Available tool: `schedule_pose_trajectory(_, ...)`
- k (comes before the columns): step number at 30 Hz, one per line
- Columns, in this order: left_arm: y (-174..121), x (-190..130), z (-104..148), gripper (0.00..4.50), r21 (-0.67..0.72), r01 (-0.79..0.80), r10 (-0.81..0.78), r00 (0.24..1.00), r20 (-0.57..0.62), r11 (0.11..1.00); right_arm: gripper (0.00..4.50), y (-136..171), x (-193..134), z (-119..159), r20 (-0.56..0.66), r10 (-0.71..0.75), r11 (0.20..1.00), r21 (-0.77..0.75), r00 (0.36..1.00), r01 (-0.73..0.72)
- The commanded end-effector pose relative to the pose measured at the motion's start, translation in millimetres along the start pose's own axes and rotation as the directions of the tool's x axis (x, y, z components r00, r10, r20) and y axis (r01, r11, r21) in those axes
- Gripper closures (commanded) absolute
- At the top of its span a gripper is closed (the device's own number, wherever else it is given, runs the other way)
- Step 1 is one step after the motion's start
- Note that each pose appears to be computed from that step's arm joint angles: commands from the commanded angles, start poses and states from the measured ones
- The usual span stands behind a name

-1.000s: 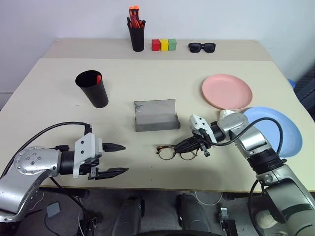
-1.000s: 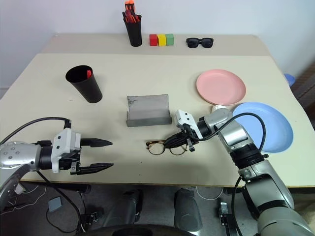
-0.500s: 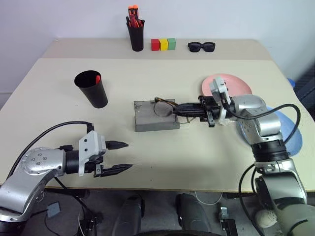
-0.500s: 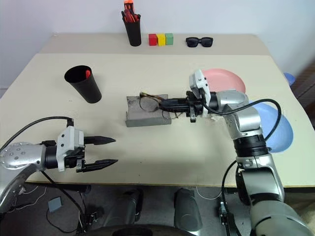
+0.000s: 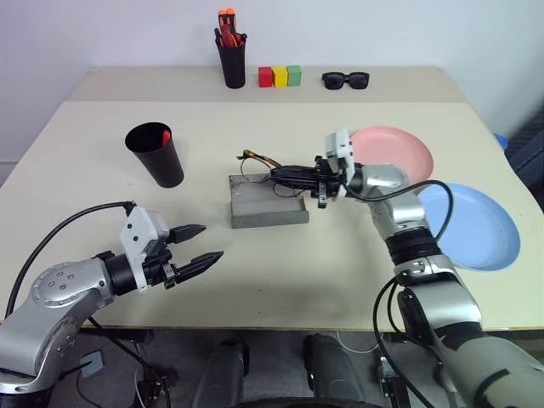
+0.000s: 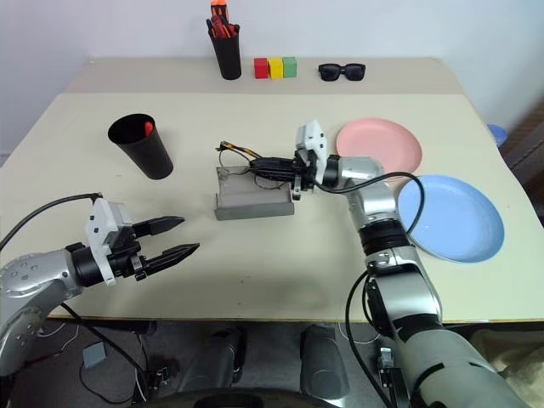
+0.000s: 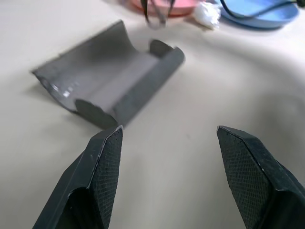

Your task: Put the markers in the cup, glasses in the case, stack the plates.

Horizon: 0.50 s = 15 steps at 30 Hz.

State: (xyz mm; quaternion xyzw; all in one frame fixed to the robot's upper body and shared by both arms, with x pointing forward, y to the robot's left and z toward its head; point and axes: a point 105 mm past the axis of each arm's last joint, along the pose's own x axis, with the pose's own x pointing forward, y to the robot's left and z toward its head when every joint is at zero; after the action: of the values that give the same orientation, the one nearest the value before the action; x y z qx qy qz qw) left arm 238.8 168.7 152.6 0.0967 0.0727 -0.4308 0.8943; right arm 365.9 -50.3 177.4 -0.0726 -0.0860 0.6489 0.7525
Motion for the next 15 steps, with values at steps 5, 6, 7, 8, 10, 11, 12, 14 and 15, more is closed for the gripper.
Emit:
schedule_pose_trajectory(5,-2.7,-1.9,10.7,1.27,0.022,-0.035,0.034,0.999,0.041,0.999,4.42,-1.4,11.4,-10.5,-0.036,0.024,0.997,-0.069,0.999,-0.027)
schedule_pose_trajectory(6,-2.7,-2.0,10.8,1.27,0.021,-0.04,0.039,0.998,0.042,0.999,4.42,0.5,10.9,-15.3,-0.061,0.037,0.996,-0.074,0.997,-0.042)
schedule_pose_trajectory(7,-2.9,-2.2,10.9,1.27,0.021,-0.042,0.041,0.998,0.042,0.999,4.42,1.7,10.2,-18.5,-0.08,0.048,0.996,-0.075,0.996,-0.054)
schedule_pose_trajectory(8,-2.8,-2.4,10.7,1.27,0.021,-0.044,0.044,0.998,0.042,0.999,4.42,2.4,9.9,-20.8,-0.092,0.054,0.995,-0.076,0.994,-0.061)
schedule_pose_trajectory(10,-2.7,-2.6,10.5,1.27,0.021,-0.046,0.045,0.998,0.041,0.999,4.42,2.5,9.9,-22.2,-0.098,0.058,0.995,-0.076,0.994,-0.066)
schedule_pose_trajectory(11,-2.6,-2.7,10.6,1.27,0.02,-0.048,0.047,0.998,0.042,0.999,4.42,3.3,9.0,-23.4,-0.111,0.067,0.993,-0.086,0.992,-0.077)
schedule_pose_trajectory(12,-2.3,-3.0,10.7,1.27,0.021,-0.051,0.05,0.998,0.042,0.998,4.42,5.1,5.2,-26.3,-0.143,0.088,0.991,-0.089,0.986,-0.102)
schedule_pose_trajectory(14,-1.3,-3.1,10.6,1.27,0.02,-0.057,0.056,0.997,0.043,0.998,4.12,7.2,-0.4,-30.6,-0.191,0.114,0.986,-0.097,0.975,-0.134)
schedule_pose_trajectory(15,-0.8,-3.1,10.6,1.27,0.019,-0.06,0.059,0.997,0.044,0.998,3.75,7.4,-2.3,-31.7,-0.202,0.118,0.985,-0.099,0.972,-0.14)
